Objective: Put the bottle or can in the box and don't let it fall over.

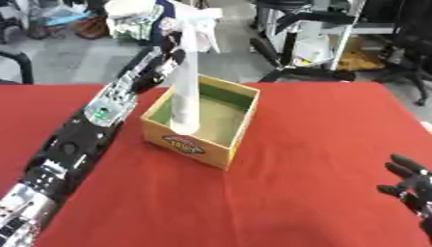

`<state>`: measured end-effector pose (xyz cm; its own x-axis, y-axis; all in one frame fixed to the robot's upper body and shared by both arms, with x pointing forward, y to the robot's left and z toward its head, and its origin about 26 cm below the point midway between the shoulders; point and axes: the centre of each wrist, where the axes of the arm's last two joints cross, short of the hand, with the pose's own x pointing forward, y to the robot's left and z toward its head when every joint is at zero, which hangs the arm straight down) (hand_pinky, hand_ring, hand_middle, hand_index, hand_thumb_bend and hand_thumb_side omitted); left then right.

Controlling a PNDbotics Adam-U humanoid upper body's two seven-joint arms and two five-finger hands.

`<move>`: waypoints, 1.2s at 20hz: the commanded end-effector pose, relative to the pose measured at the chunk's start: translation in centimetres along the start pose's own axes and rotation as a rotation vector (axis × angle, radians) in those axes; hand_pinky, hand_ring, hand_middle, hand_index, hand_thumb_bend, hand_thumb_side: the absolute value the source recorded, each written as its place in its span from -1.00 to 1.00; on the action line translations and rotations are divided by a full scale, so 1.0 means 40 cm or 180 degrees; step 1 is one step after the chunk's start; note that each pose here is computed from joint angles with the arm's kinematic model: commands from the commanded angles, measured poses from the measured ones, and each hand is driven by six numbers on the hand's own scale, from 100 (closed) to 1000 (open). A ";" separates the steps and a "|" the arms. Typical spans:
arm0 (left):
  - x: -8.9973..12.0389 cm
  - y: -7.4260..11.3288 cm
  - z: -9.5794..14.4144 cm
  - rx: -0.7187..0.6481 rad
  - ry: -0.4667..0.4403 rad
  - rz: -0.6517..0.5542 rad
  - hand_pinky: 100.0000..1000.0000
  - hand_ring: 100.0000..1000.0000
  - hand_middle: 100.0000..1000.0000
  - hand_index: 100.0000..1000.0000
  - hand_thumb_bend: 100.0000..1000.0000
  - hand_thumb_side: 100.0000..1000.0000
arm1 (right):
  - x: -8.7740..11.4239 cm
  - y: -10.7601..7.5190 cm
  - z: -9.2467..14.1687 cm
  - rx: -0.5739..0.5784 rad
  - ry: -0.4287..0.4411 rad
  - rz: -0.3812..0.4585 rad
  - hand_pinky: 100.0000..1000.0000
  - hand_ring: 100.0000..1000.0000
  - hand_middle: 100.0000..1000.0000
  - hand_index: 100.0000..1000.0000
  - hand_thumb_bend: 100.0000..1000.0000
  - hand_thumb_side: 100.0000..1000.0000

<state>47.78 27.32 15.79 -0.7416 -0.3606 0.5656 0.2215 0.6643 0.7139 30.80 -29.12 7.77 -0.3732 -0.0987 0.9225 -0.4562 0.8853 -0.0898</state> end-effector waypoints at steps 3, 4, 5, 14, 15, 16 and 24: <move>0.006 0.076 0.049 0.0047 0.0256 -0.0164 0.26 1.00 1.00 1.00 -0.96 0.86 | 0.026 -0.014 -0.002 -0.0038 -0.0064 0.0123 0.54 0.94 0.83 0.09 -1.00 -0.13; 0.007 0.082 0.061 0.0054 0.0324 -0.0163 0.25 1.00 1.00 1.00 -0.96 0.88 | 0.026 -0.015 0.000 -0.0049 -0.0059 0.0131 0.54 0.94 0.83 0.09 -1.00 -0.13; 0.006 0.086 0.077 0.0066 0.0401 -0.0149 0.24 1.00 1.00 1.00 -0.96 0.88 | 0.025 -0.017 0.002 -0.0066 -0.0054 0.0142 0.54 0.94 0.83 0.09 -1.00 -0.13; 0.073 0.089 0.251 0.0437 0.0436 0.0445 0.09 1.00 1.00 1.00 -0.98 0.73 | 0.027 -0.035 0.021 -0.0199 -0.0014 0.0232 0.54 0.95 0.84 0.09 -1.00 -0.13; 0.088 0.082 0.276 0.0474 0.0409 0.0527 0.08 1.00 1.00 0.99 -0.98 0.72 | 0.027 -0.038 0.025 -0.0220 -0.0003 0.0247 0.54 0.95 0.84 0.09 -1.00 -0.13; 0.106 0.076 0.297 0.0506 0.0376 0.0596 0.08 1.00 1.00 0.98 -1.00 0.70 | 0.027 -0.040 0.028 -0.0238 0.0006 0.0261 0.54 0.95 0.84 0.09 -1.00 -0.13; 0.216 0.021 0.445 0.0926 0.0367 0.0947 0.05 1.00 0.99 0.94 -0.97 0.66 | 0.026 -0.061 0.055 -0.0399 0.0068 0.0343 0.54 0.95 0.84 0.09 -1.00 -0.13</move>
<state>30.64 36.40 12.19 -0.5522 -0.1913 0.8115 0.2383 0.8965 0.3735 29.75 -31.62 7.26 -0.3767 -0.0253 0.9260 -0.3263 0.9392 -0.1071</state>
